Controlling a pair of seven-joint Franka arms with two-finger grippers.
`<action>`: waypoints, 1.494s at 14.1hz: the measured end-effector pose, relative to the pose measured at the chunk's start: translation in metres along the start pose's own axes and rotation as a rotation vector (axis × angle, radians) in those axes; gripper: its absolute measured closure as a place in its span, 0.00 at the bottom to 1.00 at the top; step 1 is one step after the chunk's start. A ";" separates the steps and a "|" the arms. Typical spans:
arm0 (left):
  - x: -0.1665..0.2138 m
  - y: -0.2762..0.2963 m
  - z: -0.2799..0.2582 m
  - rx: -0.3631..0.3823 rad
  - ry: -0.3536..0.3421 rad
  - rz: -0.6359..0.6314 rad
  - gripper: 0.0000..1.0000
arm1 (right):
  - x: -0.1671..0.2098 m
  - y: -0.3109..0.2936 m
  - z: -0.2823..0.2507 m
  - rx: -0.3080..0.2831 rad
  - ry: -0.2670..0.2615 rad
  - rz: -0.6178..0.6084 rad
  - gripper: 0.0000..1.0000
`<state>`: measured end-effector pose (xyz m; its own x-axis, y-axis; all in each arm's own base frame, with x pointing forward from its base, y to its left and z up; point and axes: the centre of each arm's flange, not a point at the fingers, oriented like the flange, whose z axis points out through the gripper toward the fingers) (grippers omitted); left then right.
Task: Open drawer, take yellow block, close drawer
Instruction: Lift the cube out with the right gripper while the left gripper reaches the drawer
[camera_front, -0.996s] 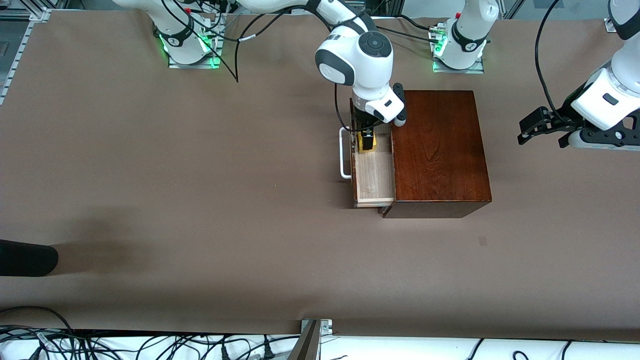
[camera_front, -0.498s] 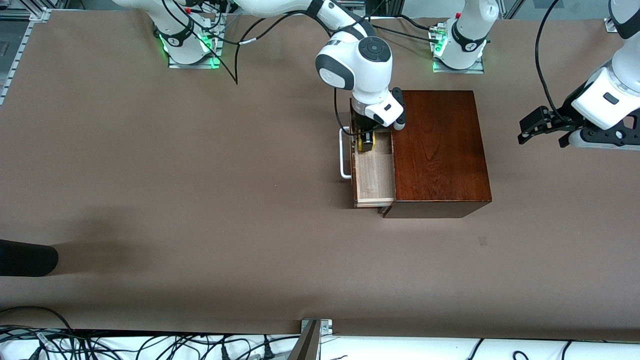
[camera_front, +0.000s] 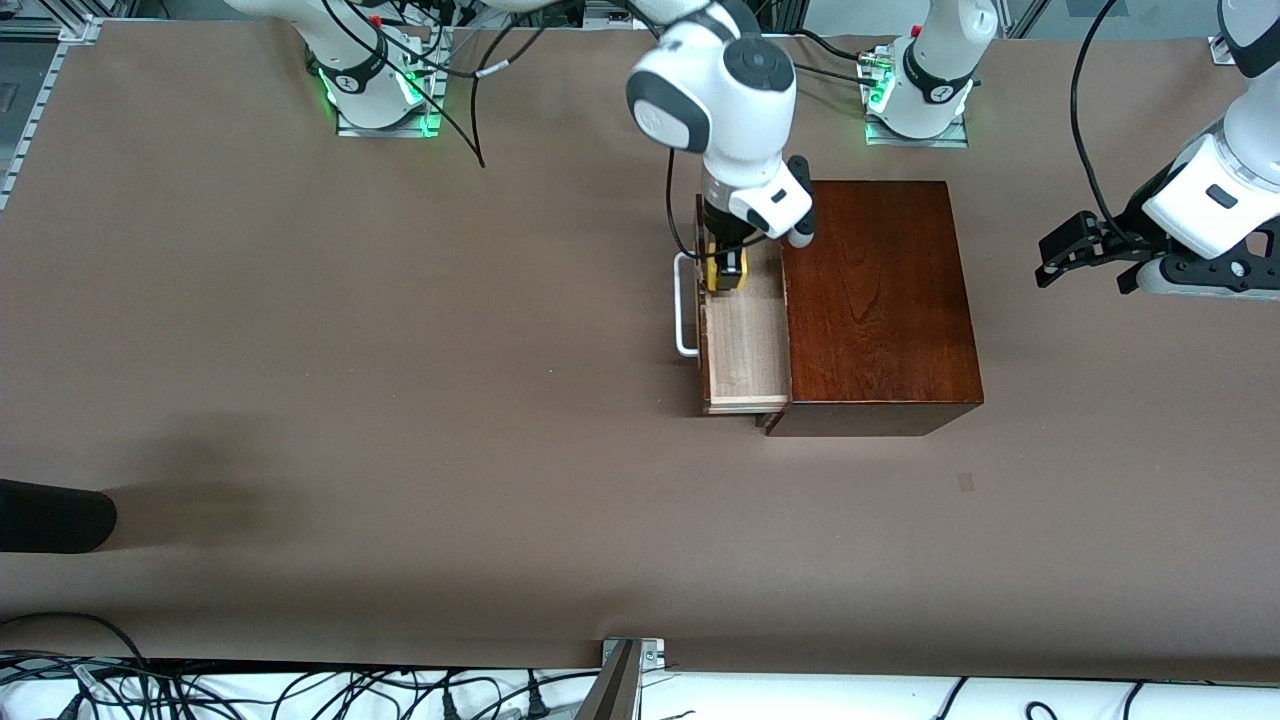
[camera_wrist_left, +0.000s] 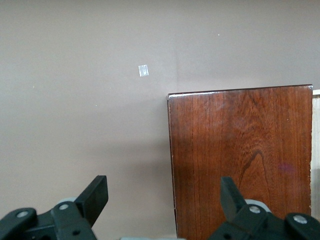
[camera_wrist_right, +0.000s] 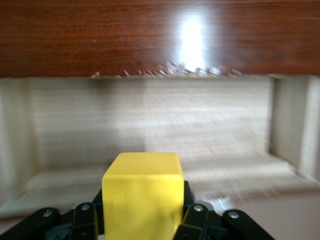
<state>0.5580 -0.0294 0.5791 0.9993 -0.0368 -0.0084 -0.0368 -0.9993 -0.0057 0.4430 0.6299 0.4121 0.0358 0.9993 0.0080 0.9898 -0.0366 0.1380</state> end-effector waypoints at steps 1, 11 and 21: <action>0.000 0.000 0.000 0.000 -0.003 0.001 0.00 | -0.013 0.010 -0.025 0.007 0.001 0.024 0.44; -0.004 0.008 0.002 0.001 -0.033 0.028 0.00 | -0.211 0.147 -0.162 0.043 -0.016 0.410 0.44; -0.034 0.179 0.044 -0.283 -0.204 0.711 0.00 | -0.496 0.245 -0.126 0.203 -0.040 0.945 0.44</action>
<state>0.5171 -0.2072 0.5349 0.7144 -0.6929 -0.0975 -0.6355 -0.7009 0.3239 0.6506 0.1246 0.5669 0.8303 0.5572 -0.0061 0.5550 -0.8279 -0.0816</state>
